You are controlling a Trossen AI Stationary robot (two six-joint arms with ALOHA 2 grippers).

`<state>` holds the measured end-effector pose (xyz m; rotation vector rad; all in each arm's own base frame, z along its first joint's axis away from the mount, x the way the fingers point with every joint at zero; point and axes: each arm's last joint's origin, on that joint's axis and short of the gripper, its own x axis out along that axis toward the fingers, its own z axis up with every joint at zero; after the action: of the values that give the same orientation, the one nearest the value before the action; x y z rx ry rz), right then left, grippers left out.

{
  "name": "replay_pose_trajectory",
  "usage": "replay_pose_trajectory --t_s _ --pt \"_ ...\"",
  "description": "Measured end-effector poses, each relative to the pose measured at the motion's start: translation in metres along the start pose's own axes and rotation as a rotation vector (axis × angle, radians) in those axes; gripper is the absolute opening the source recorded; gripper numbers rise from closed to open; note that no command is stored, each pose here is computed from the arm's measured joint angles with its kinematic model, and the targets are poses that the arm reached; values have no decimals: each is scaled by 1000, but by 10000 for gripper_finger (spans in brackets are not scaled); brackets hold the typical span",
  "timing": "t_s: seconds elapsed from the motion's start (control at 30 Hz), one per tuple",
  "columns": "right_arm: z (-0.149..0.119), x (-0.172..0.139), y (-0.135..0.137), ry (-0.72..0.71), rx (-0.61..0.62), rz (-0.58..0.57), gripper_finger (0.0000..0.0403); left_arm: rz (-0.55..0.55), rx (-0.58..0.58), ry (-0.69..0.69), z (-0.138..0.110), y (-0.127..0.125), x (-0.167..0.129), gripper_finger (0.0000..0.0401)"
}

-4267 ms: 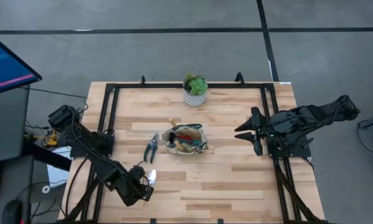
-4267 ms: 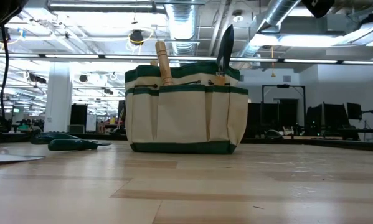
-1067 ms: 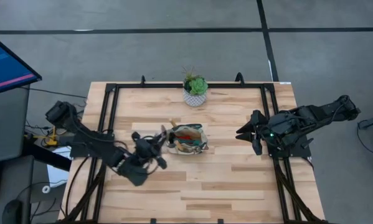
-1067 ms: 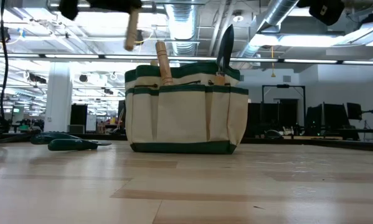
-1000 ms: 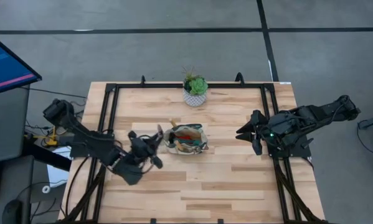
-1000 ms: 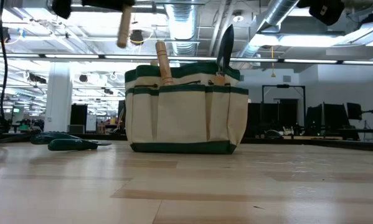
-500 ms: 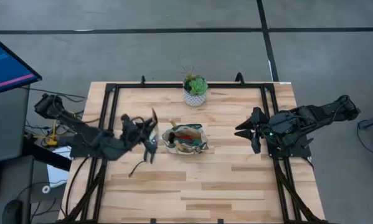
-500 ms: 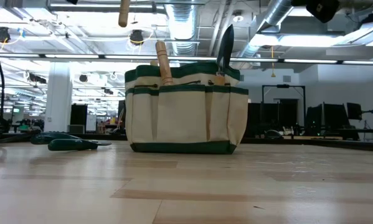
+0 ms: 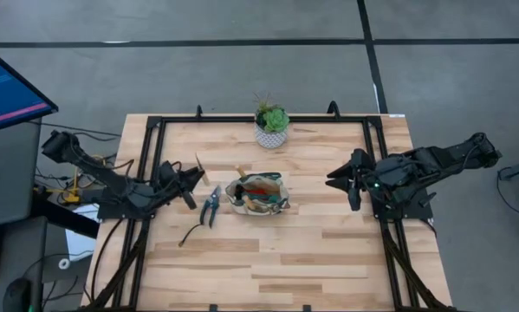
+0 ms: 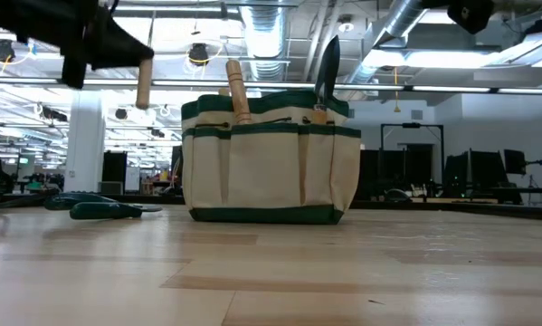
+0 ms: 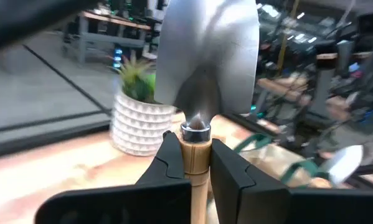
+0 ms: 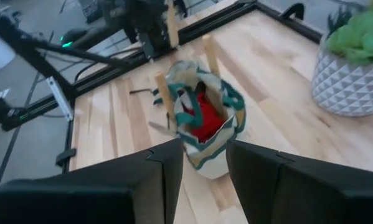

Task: Pick & Place Garden tools in Gardening bag
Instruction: Put the trowel into the gardening bag

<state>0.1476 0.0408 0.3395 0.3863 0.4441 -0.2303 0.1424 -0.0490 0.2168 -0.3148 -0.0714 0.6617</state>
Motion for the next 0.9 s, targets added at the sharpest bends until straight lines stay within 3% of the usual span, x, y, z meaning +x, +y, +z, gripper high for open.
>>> replay_pose_trajectory --t_s 0.27,0.47,0.6,0.73,0.9 --pt "2 0 -1 -38 3 -44 116 -85 -70 8 -22 5 8 6" --pt "2 0 -1 -41 5 -43 116 -255 -326 50 -1 -13 5 5" --pt "8 5 7 -100 3 -4 116 -445 -507 116 18 -27 4 5" --pt "18 21 23 -182 -140 42 116 -597 -724 263 24 -35 3 5" --pt "34 54 47 -208 -436 20 116 -564 -1000 307 32 -37 3 6"
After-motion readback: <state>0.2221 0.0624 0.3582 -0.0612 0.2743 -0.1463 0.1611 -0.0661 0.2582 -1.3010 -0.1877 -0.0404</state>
